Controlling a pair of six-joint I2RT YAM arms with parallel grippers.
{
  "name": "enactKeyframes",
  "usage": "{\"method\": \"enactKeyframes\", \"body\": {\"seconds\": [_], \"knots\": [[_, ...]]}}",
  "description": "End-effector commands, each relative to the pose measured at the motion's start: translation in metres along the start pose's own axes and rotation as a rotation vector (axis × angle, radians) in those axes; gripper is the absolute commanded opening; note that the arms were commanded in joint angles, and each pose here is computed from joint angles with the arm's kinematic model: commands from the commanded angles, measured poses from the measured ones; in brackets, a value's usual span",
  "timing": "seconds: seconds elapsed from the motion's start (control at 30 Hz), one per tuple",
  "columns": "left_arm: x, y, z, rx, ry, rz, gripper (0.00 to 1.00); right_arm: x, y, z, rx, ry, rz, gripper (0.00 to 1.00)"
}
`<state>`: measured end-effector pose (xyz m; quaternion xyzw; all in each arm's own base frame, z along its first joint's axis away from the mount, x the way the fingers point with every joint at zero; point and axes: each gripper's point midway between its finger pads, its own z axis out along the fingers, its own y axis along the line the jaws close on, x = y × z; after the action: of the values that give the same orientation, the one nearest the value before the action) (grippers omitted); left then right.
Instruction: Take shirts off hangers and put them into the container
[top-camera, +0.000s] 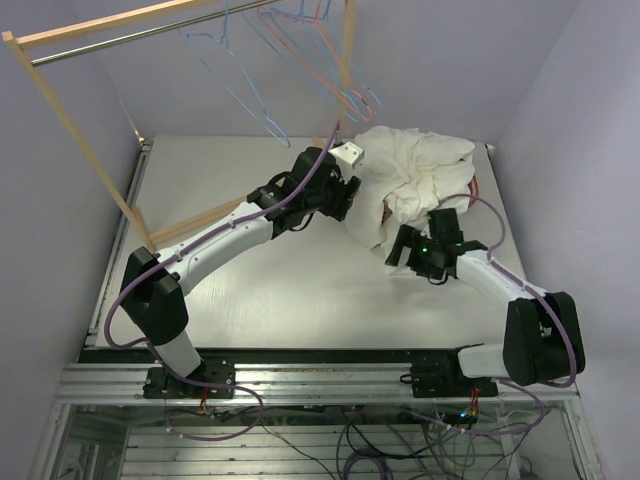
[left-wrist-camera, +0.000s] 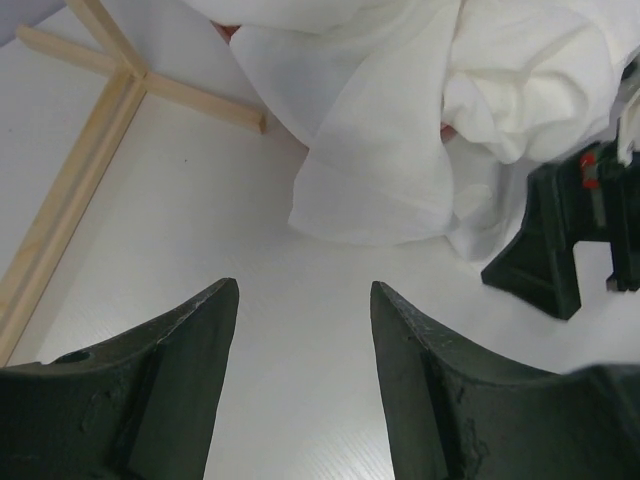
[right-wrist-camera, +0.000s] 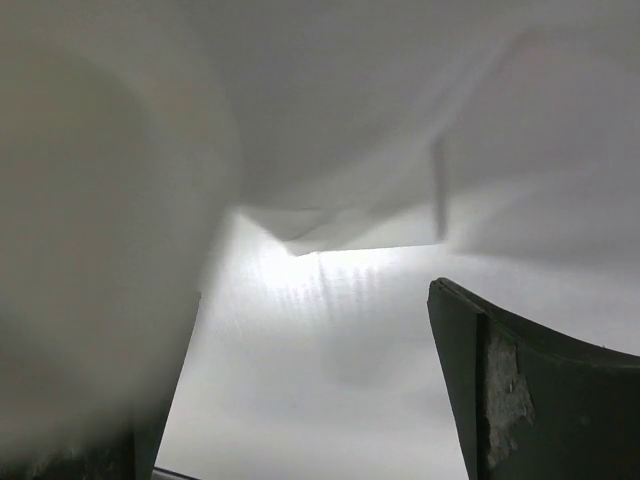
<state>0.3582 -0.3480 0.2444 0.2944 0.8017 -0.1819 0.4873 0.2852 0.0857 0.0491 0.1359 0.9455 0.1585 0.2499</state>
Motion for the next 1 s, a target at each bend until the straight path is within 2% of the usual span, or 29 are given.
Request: {"method": "enactKeyframes", "body": {"seconds": [0.0, 0.13, 0.33, 0.5, 0.73, 0.8, 0.87, 0.9, 0.97], "knots": [[0.003, 0.009, -0.012, -0.040, 0.010, 0.010, 0.67, 0.004, 0.023, 0.012, 0.047, -0.034, -0.173, 1.00], [0.008, 0.010, -0.014, -0.044, 0.021, 0.005, 0.67, 0.018, 0.015, 0.021, 0.104, -0.004, -0.198, 1.00], [0.014, 0.012, -0.018, -0.054, 0.033, 0.007, 0.67, 0.018, -0.003, 0.020, 0.192, -0.057, -0.190, 1.00], [0.016, 0.011, -0.018, -0.048, 0.040, 0.006, 0.67, 0.022, -0.007, 0.032, 0.190, -0.060, -0.209, 0.99], [0.016, 0.014, -0.019, -0.063, 0.042, 0.012, 0.67, 0.017, -0.006, 0.043, 0.191, -0.083, -0.218, 0.90], [0.017, 0.014, -0.019, -0.065, 0.043, 0.013, 0.67, 0.017, -0.004, 0.045, 0.183, -0.082, -0.225, 0.83], [0.017, 0.015, -0.019, -0.068, 0.044, 0.013, 0.67, 0.017, -0.001, 0.047, 0.167, -0.075, -0.233, 0.69], [0.018, 0.015, -0.019, -0.069, 0.047, 0.013, 0.67, 0.018, 0.001, 0.047, 0.160, -0.065, -0.238, 0.58], [0.019, 0.016, -0.019, -0.073, 0.050, 0.013, 0.67, 0.020, 0.001, 0.047, 0.164, -0.046, -0.238, 0.27]]}}
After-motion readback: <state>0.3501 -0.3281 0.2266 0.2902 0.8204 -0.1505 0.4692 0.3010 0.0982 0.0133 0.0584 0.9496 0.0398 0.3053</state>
